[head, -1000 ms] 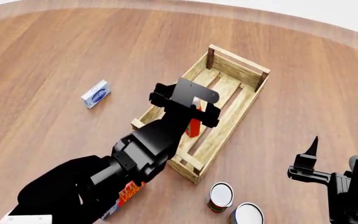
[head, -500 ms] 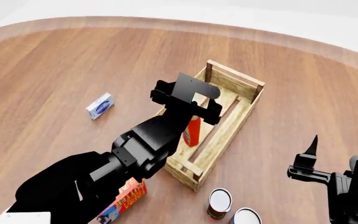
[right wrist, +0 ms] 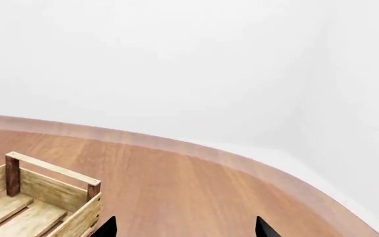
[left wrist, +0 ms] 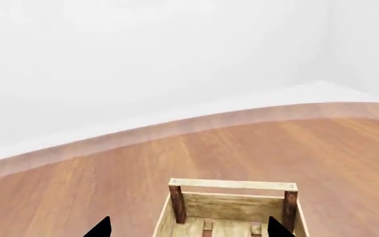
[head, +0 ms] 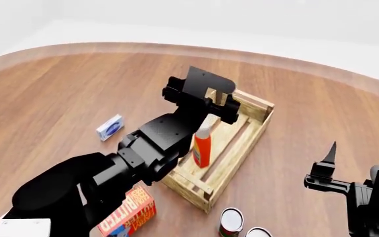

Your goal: Pick up the ketchup, and put it in the wooden tray.

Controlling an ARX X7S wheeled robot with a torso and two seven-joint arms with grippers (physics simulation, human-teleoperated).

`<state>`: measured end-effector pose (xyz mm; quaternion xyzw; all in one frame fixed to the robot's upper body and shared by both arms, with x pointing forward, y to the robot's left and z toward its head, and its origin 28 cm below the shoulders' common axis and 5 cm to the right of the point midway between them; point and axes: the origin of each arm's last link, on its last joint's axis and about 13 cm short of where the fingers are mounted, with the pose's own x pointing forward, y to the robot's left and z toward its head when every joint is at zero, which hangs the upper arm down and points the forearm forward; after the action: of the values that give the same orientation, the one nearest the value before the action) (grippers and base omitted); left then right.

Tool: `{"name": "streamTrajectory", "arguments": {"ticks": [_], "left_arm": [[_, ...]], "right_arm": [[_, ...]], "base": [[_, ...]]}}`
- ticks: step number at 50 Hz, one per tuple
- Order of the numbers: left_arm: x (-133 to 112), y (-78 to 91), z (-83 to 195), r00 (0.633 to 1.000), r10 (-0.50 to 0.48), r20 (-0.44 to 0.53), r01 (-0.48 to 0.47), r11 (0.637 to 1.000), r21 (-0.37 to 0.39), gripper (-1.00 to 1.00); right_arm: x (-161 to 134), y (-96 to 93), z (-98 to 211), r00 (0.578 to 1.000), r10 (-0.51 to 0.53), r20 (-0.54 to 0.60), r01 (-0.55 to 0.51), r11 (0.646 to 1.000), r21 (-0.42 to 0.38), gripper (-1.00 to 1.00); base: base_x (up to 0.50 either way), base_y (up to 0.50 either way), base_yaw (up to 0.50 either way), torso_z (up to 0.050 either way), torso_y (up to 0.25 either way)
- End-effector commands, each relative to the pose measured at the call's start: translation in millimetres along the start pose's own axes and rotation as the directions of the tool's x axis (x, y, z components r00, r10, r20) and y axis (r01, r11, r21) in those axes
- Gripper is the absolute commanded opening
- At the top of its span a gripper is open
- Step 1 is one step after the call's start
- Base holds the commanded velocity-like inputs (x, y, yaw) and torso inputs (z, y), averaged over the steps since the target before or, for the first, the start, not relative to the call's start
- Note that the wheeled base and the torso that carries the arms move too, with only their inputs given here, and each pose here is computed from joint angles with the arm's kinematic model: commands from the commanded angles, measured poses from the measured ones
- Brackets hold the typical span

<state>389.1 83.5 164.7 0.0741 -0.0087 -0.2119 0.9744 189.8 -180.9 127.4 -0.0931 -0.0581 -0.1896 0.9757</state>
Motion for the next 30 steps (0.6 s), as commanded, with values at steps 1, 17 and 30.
{"name": "streamTrajectory", "arguments": {"ticks": [1,17,30], "left_arm": [[3.5,4.3,12.1,0.998,-0.019,0.066,0.021,0.999,-0.039,1.00],[-70.5,41.7,20.1,0.969,0.062,0.238,-0.018,0.983,-0.181,1.00],[-129.4,75.1,-18.4,0.935,0.291,0.201,-0.233,0.934,-0.270,1.00]], "right_arm": [[0.2,0.1,-0.1,1.000,0.002,0.009,-0.002,1.000,0.006,1.00],[-0.2,8.9,13.8,0.999,0.038,0.023,-0.037,0.999,-0.017,1.00],[-7.7,21.1,18.8,0.992,0.094,0.084,-0.093,0.996,-0.017,1.00]], "base": [[0.00,0.00,0.00,-0.006,0.129],[0.00,0.00,0.00,-0.006,0.099],[0.00,0.00,0.00,0.000,0.003]]}}
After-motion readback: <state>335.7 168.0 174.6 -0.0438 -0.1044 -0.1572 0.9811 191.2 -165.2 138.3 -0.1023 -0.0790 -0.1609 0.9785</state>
